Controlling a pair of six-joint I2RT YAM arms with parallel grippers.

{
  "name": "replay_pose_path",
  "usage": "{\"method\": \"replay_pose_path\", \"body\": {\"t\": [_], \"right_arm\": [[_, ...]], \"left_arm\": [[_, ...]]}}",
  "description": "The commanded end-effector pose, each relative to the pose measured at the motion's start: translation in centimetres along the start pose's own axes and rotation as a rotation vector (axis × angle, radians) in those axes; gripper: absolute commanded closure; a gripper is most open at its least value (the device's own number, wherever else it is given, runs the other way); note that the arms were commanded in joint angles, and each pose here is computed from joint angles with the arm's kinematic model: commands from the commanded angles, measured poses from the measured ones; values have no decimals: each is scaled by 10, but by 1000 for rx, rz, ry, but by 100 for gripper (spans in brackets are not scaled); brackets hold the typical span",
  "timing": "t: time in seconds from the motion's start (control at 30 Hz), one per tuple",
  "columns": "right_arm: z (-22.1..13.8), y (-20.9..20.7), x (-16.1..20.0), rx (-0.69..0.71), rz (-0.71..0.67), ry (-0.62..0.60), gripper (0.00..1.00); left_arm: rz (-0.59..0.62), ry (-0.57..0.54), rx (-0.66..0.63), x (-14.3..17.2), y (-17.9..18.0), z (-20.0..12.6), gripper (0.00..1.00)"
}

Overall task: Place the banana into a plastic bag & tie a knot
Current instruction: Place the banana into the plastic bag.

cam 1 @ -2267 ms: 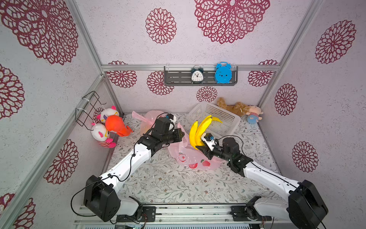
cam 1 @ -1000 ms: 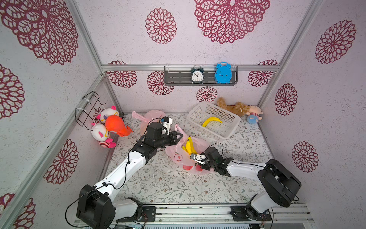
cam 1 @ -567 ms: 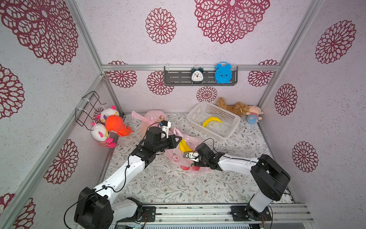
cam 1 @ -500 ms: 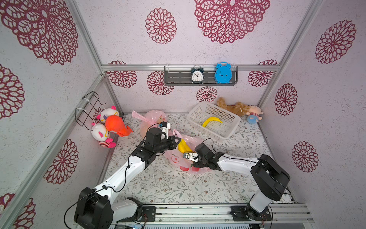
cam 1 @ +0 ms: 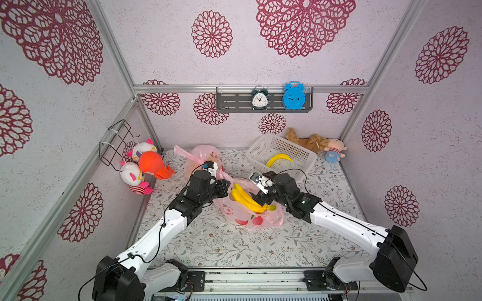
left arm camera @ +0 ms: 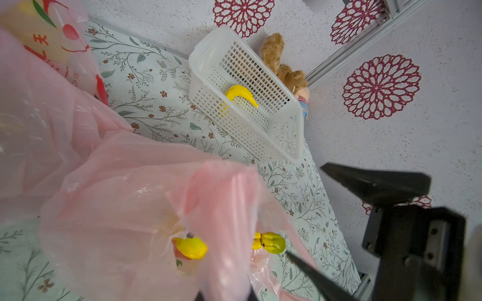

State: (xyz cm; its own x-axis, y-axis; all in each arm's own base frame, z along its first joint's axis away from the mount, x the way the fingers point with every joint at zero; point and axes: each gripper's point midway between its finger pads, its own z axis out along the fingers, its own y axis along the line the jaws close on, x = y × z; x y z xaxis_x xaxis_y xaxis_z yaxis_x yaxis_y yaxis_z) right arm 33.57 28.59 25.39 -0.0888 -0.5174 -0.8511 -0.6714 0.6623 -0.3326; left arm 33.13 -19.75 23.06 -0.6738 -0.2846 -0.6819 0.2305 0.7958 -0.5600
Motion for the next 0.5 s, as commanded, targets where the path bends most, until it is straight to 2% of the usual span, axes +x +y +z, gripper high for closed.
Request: {"method": "replay_pose_path", "body": {"t": [0.0, 0.17, 0.27, 0.37, 0.47], "right_arm": [[7, -56, -3, 107, 299, 14, 1], [41, -119, 50, 219, 461, 219, 2], [55, -157, 82, 300, 565, 297, 2], [73, -187, 105, 312, 718, 319, 2], [97, -199, 111, 311, 865, 269, 1]], "left_arm": [[25, 7, -14, -1, -1, 3, 100], [31, 15, -13, -2, -4, 5, 100], [34, 23, -9, -1, -5, 7, 100], [35, 28, -9, -1, -6, 9, 100], [38, 34, -9, 0, -6, 11, 100]]}}
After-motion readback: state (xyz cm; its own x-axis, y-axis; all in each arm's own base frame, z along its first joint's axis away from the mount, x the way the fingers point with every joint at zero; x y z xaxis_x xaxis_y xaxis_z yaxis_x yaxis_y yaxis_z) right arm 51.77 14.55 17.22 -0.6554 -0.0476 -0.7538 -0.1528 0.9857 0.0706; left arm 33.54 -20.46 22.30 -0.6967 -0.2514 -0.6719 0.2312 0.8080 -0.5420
